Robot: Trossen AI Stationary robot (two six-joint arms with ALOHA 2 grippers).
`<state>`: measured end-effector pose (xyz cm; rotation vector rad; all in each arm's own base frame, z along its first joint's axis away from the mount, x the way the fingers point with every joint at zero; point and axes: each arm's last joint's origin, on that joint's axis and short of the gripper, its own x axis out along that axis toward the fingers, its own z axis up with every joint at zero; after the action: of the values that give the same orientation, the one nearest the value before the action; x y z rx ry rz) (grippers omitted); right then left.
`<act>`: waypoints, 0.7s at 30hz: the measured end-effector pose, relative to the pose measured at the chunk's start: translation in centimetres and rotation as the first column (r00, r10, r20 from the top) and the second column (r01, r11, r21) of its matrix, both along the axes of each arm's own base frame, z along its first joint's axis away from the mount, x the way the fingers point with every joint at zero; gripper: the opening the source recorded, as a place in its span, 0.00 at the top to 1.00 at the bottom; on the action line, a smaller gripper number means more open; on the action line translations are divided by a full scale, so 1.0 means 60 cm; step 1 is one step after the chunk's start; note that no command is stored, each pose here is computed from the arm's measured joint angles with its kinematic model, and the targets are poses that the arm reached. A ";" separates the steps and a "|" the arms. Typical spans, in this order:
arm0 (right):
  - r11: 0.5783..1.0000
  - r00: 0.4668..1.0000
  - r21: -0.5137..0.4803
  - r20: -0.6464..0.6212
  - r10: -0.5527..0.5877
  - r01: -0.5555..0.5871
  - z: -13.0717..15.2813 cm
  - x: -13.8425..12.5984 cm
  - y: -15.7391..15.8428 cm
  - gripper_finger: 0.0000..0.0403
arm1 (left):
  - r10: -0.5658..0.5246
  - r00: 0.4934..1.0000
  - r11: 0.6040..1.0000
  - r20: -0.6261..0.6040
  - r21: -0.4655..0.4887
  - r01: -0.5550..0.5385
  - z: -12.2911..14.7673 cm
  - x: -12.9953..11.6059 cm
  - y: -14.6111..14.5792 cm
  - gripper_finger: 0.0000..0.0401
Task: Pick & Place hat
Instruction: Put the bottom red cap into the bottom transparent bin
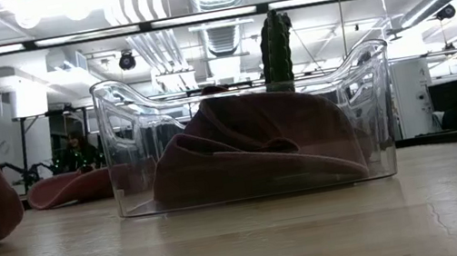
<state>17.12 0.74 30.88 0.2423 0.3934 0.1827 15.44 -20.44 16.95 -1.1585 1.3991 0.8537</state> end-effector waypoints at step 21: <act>1.000 1.000 -0.001 0.000 -0.003 0.003 0.000 0.000 0.000 0.84 | 0.013 0.995 0.999 0.098 -0.044 -0.009 -0.017 0.005 -0.002 0.95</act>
<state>17.13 0.73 30.86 0.2419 0.3935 0.1797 15.71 -20.55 15.96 -1.2261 1.3375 0.7667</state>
